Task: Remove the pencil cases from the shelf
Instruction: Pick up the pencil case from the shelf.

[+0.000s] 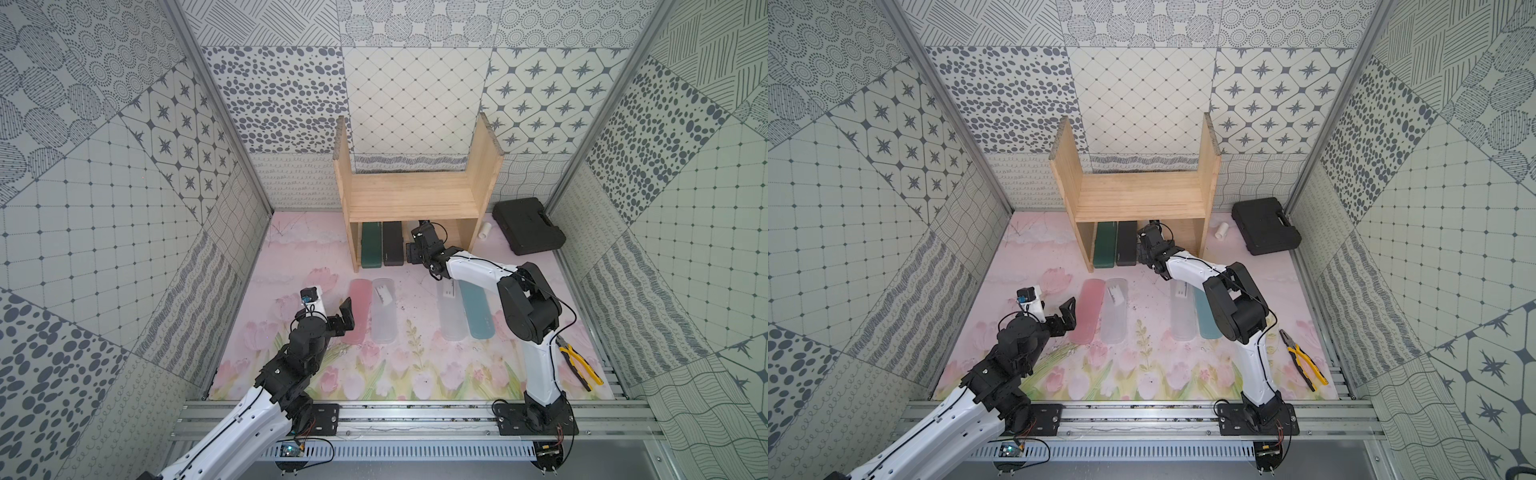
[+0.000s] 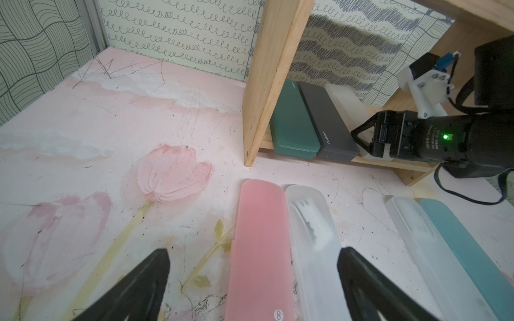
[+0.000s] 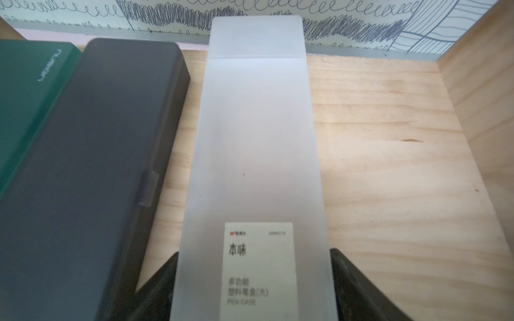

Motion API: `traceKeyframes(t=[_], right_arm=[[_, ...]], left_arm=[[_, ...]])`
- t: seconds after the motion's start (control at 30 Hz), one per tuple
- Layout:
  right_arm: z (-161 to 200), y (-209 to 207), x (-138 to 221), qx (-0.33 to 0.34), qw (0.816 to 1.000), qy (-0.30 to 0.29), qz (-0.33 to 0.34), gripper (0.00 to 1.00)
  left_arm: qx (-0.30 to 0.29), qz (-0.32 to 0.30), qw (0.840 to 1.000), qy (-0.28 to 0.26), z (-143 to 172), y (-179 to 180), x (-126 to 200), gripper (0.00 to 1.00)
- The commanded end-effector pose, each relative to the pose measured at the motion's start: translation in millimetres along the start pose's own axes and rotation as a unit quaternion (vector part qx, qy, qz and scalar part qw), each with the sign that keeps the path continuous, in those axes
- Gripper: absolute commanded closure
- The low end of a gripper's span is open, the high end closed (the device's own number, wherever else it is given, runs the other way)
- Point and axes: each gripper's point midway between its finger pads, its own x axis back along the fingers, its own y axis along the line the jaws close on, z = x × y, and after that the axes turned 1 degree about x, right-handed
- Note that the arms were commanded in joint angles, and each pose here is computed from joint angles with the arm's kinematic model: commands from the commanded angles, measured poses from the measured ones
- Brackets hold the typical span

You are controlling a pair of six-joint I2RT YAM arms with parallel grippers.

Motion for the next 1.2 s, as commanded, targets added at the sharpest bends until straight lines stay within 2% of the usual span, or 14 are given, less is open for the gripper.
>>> traceKeyframes(t=[0.0, 0.23, 0.57, 0.9, 1.17], right_arm=[[-8, 4, -5, 0.000, 1.000, -0.012, -0.008, 0.23], [-5, 0, 1, -0.003, 1.000, -0.010, -0.006, 0.31], [5, -8, 29, -0.010, 1.000, -0.005, -0.011, 0.32], [31, -4, 92, 0.002, 1.000, -0.003, -0.027, 0.32], [69, 3, 149, 0.004, 0.999, 0.005, -0.036, 0.32]], left_arm=[[0.013, -0.004, 1.000, -0.020, -10, 1, 0, 0.01], [0.013, -0.004, 1.000, -0.019, -10, 1, -1, 0.01], [0.014, -0.003, 1.000, -0.021, -11, 1, 0, 0.01], [0.015, -0.002, 1.000, -0.020, -11, 1, 0, 0.01], [0.020, 0.001, 1.000, -0.021, -11, 0, 1, 0.01]])
